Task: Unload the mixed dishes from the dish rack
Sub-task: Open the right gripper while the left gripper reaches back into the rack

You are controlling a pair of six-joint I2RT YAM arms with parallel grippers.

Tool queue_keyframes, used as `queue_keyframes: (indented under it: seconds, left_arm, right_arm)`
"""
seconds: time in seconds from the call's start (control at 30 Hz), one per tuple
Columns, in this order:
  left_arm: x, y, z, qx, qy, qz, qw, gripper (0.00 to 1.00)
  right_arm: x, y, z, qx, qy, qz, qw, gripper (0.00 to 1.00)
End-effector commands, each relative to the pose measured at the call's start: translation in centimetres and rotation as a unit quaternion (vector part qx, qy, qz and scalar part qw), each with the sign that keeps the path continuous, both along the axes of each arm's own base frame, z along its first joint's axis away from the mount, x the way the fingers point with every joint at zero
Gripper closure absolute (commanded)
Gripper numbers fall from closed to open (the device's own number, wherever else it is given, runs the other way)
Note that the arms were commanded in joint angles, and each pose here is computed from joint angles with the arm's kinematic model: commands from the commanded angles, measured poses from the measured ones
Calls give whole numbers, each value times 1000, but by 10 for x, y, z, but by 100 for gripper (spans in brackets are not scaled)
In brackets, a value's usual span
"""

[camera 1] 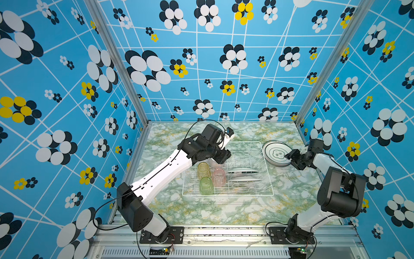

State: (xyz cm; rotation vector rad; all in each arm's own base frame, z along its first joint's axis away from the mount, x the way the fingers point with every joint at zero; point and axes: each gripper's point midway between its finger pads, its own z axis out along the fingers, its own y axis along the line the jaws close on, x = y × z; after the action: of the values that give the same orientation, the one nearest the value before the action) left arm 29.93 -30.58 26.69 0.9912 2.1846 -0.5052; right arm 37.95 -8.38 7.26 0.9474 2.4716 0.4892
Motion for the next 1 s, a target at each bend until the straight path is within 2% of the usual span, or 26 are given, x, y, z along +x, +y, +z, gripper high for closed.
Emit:
queue_keyframes:
  seconds: [0.0,0.33,0.53,0.67,0.77,0.87,0.97]
  left_arm:
    - [-6,-5,5,5,-1,-21,1000,41]
    - [-16,-16,2,23,-5,-49,999,41]
    - [-42,-42,6,50,-33,-111,992,53]
    - [-60,-60,-7,118,-74,-163,977,50]
    - [-62,-69,-30,180,-78,-181,964,50]
    - [-58,-75,-46,212,-68,-185,957,54]
    - [-49,-79,-52,218,-77,-181,956,56]
  right_arm:
    - [-7,-2,-10,-19,36,15,999,41]
    - [-9,-3,-7,-31,42,17,999,39]
    - [-11,3,23,-32,7,23,999,39]
    - [-17,26,59,-54,-26,63,996,37]
    - [-25,51,83,-75,-42,105,991,35]
    - [-32,69,101,-79,-60,128,987,35]
    - [-39,78,114,-80,-78,137,984,35]
